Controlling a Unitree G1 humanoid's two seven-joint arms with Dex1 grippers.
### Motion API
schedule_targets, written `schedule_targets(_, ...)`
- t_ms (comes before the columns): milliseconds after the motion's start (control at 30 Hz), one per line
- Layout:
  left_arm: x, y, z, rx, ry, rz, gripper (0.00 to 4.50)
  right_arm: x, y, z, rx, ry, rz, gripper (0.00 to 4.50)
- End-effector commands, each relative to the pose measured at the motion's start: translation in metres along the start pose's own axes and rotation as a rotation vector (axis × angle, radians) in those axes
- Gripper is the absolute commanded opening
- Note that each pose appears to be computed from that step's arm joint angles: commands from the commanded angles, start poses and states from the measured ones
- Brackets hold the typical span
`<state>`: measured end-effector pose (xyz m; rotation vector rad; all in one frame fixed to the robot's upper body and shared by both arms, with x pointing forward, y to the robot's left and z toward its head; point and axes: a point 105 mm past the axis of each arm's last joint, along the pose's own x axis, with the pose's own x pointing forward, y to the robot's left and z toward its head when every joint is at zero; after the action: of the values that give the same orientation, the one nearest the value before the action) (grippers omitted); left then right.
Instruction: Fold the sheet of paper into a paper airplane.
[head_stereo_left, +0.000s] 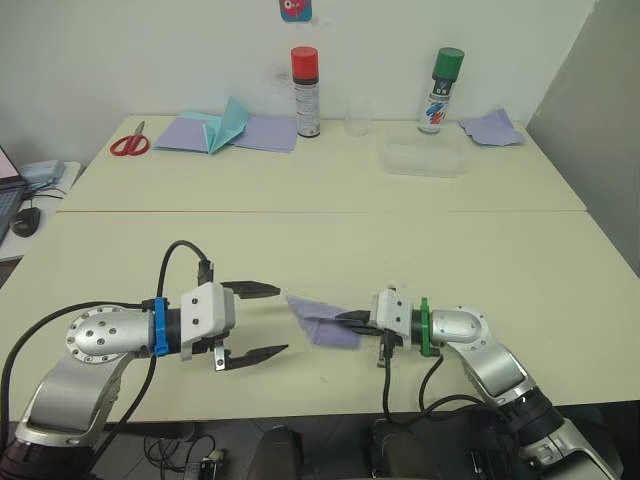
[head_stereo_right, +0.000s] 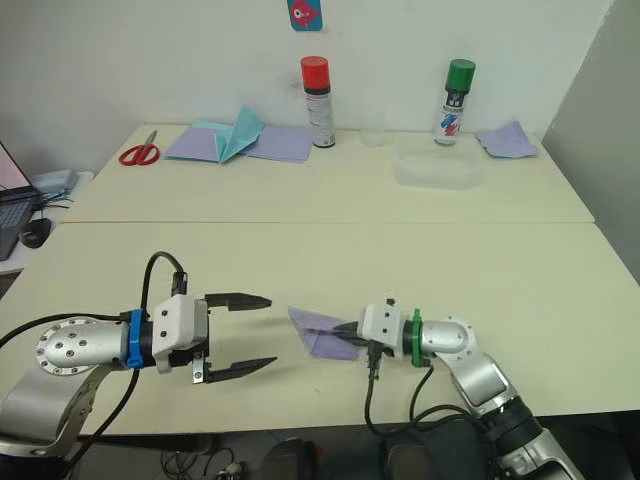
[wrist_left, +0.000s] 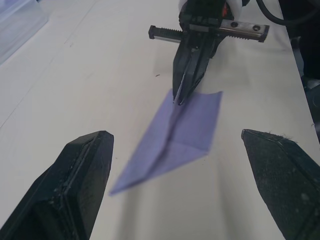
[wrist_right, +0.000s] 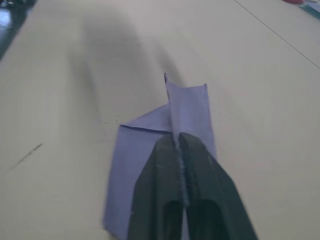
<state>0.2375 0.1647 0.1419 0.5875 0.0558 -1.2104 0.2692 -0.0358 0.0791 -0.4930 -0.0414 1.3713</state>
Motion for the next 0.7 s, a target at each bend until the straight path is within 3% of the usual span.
schedule_targets(33,-0.002,-0.001,0.008,0.032,-0.016,-0.004,4.5,-0.011,-0.002,0.006,-0.089,-0.034,0.071,0.03)
schedule_targets(267,-0.004,-0.001,0.003,0.037,-0.01,-0.035,4.5,-0.024,-0.016,0.004,-0.223,-0.073,0.192,0.03)
schedule_targets(433,-0.003,0.001,0.0,0.04,-0.01,-0.031,4.5,-0.018,-0.021,0.003,-0.226,-0.106,0.236,0.03)
schedule_targets(700,-0.003,0.002,-0.006,0.039,-0.007,-0.024,4.5,-0.006,-0.036,-0.001,-0.203,-0.023,0.118,0.03)
